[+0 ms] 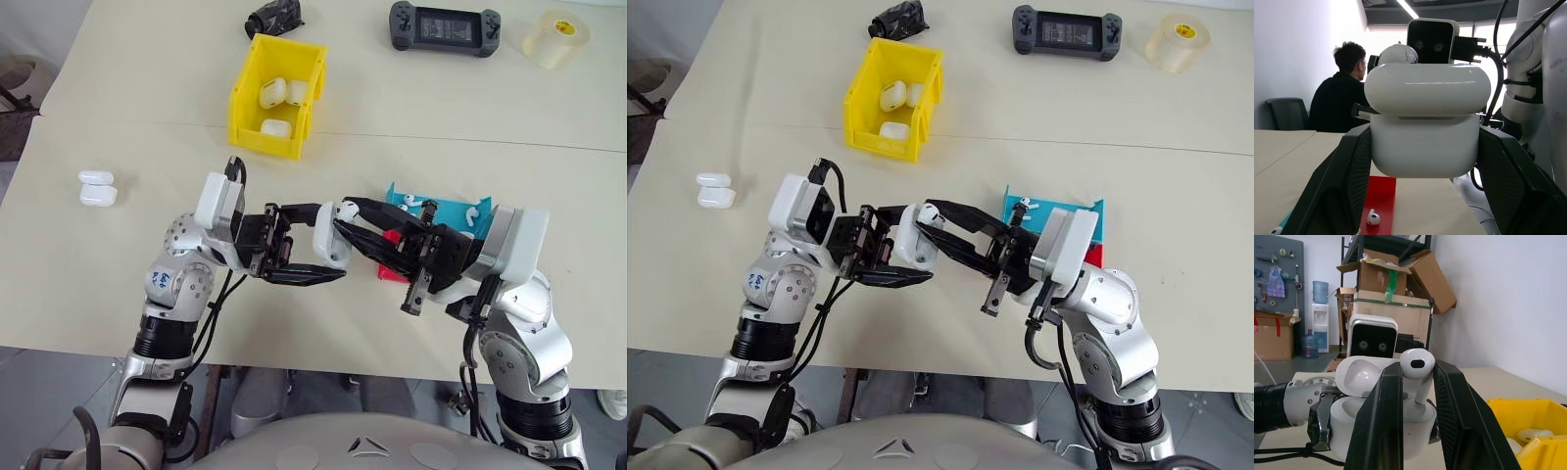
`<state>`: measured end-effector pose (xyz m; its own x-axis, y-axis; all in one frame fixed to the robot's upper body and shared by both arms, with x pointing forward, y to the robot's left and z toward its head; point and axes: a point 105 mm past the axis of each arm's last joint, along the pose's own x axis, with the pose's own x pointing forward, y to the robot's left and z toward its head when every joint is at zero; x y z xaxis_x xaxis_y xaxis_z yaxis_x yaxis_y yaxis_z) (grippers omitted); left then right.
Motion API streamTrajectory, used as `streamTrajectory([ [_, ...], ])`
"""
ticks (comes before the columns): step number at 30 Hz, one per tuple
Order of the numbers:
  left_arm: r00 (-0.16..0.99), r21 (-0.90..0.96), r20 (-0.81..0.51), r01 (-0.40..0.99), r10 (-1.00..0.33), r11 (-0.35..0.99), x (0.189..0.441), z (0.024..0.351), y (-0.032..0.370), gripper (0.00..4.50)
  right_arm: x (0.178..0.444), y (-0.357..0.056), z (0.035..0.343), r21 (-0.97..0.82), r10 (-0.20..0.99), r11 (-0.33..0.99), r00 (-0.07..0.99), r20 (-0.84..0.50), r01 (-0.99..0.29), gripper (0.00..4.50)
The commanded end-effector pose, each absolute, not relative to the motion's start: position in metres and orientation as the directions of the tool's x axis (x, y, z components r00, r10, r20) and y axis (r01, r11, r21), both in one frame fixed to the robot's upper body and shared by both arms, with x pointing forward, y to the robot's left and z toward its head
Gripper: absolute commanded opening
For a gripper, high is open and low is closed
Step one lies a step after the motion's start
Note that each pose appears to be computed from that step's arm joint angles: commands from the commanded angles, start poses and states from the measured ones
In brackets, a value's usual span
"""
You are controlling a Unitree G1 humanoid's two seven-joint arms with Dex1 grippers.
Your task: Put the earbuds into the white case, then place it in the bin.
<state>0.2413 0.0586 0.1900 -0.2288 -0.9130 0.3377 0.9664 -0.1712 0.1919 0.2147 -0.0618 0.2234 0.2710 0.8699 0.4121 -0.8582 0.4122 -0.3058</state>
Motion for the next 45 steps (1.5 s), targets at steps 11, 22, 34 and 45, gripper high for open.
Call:
streamTrajectory([
  [11,-0.287,0.273,0.418,0.945,-0.862,-0.182,0.24,0.22,0.048,2.8,0.212,-0.068,0.216,-0.28,0.86,0.433,0.3,0.413,-0.857,0.51],
  [22,-0.31,0.28,0.424,0.938,-0.851,-0.202,0.238,0.223,0.046,2.8,0.215,-0.077,0.21,-0.284,0.858,0.456,0.332,0.392,-0.843,0.51],
  [34,-0.326,0.261,0.406,0.937,-0.854,-0.233,0.237,0.223,0.044,2.8,0.227,-0.089,0.241,-0.035,0.713,0.518,0.408,0.571,-0.855,0.51],
  [45,-0.33,0.25,0.401,0.937,-0.855,-0.244,0.236,0.223,0.043,2.8,0.226,-0.091,0.246,0.028,0.705,0.488,0.413,0.576,-0.873,0.51],
])
